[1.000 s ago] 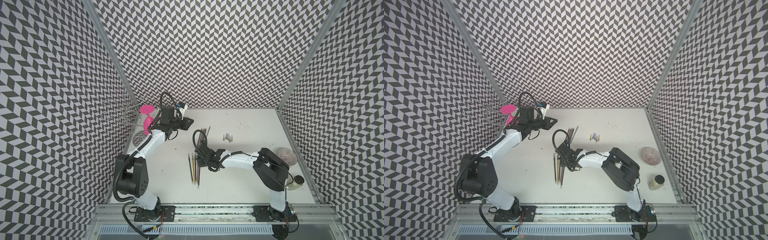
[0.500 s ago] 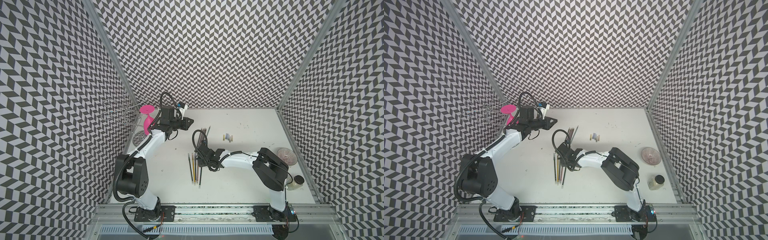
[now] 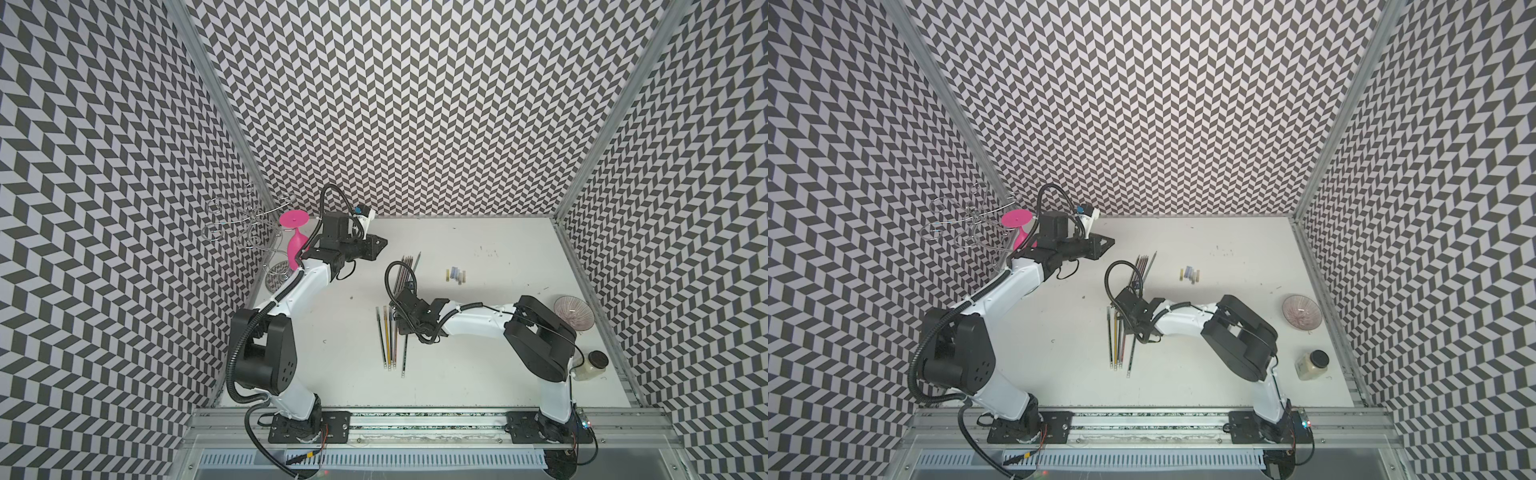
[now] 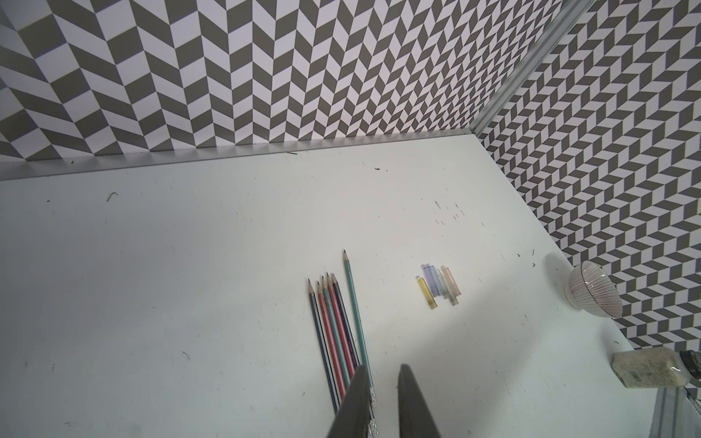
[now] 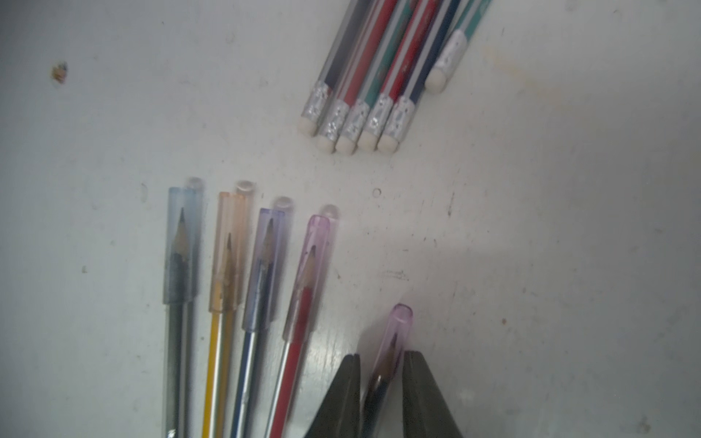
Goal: Remove the protective cover of the pencils
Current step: Pick up the pencil from the center of the board.
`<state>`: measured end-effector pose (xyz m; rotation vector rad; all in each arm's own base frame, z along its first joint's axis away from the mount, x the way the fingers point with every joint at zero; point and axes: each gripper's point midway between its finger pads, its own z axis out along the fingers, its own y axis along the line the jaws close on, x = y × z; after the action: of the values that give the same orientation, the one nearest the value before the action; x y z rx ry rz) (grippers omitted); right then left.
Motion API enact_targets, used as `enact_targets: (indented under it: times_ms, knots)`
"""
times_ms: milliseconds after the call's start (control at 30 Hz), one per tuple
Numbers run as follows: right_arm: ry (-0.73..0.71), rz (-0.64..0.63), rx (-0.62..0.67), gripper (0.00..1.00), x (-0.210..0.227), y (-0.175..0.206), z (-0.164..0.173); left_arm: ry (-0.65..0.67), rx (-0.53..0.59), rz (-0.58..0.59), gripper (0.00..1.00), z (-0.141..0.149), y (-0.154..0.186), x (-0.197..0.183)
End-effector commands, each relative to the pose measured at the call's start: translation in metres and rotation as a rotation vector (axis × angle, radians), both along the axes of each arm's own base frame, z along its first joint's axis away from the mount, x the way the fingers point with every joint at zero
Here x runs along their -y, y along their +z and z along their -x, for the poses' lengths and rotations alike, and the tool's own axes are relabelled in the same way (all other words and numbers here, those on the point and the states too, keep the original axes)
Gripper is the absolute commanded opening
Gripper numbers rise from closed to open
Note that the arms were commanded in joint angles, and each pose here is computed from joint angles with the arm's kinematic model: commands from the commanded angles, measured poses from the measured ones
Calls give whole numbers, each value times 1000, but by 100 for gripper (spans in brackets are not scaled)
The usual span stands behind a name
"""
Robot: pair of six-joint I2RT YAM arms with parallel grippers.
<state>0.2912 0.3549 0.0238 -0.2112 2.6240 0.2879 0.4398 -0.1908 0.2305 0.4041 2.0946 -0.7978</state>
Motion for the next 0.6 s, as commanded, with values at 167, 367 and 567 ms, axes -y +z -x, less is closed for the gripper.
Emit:
enact_targets:
  times_ms: [167,367,567]
  knots:
    - [-71,3,31,9,29,12,3,-18,10,7,17,2,1,7]
    - [-166,-158,160,1,82,89,-30,-136,26,23,18,27,9,49]
    - [-142,-561,475,0,140,203,-46,-439,100,189,30,97,38,123]
